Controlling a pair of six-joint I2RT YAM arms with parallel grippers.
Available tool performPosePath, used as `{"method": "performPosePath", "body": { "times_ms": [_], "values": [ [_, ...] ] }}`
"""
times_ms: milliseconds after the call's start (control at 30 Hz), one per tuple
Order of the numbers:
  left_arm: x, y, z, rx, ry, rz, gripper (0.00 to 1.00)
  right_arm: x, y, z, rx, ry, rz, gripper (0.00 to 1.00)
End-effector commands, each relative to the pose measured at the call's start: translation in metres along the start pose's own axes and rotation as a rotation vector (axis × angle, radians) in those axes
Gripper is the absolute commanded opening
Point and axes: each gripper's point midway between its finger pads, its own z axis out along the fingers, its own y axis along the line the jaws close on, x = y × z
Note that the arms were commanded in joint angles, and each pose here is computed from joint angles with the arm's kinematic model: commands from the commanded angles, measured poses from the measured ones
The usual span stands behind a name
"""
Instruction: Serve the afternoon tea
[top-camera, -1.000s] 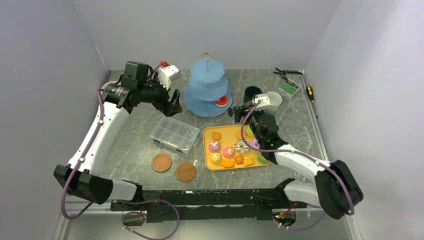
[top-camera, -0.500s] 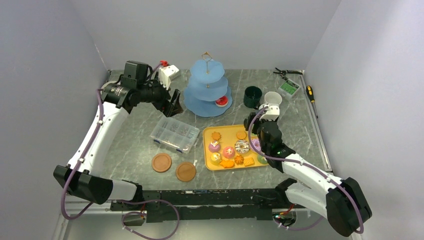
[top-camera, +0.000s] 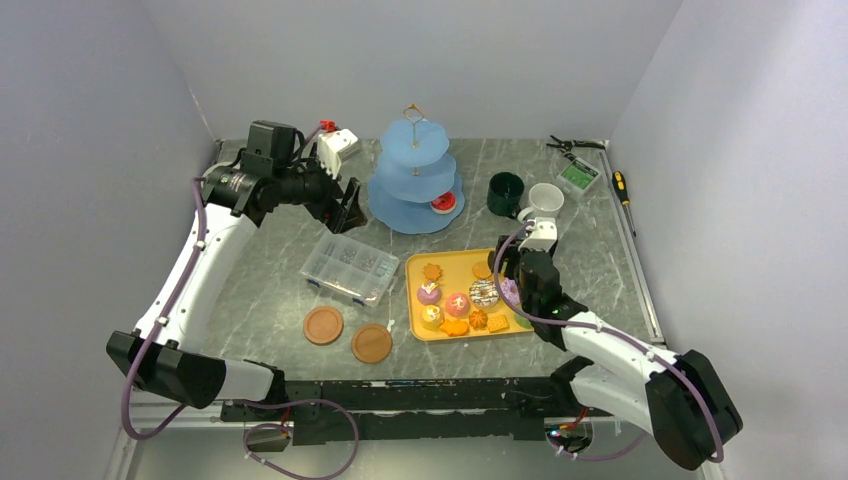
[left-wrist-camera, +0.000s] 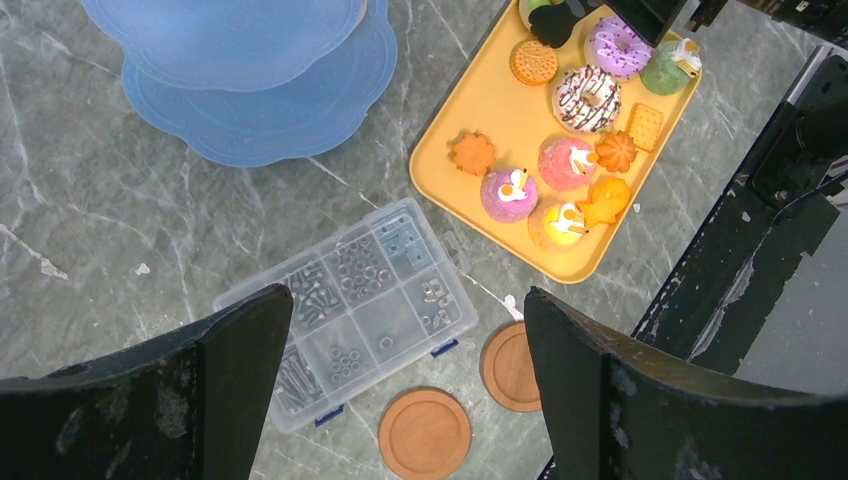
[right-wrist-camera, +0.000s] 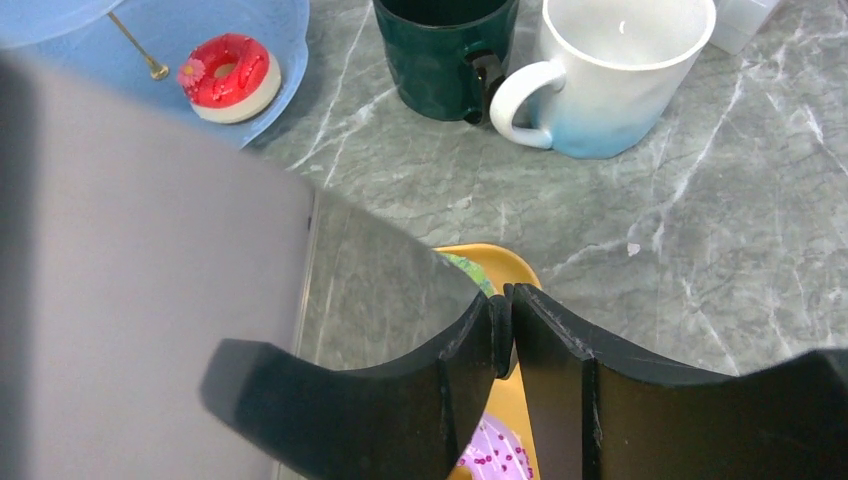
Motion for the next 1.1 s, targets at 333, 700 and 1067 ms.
{"method": "performPosePath", "body": {
  "times_ms": [333, 700, 1067],
  "values": [
    [-0.025, -0.003, -0.013, -0.008, -0.074, 0.042, 0.91, -0.016, 0.012, 0.010, -0.039, -0.099, 0.050, 0.59],
    [-0.024, -0.001, -0.011, -0.011, -0.071, 0.038, 0.90, -0.104, 0.059, 0.007, -0.232, -0.263, 0.060, 0.53],
    [-0.021, -0.001, -0.013, -0.022, -0.066, 0.047, 0.90, -0.110, 0.156, 0.033, -0.543, -0.235, 0.100, 0.50]
  ]
}}
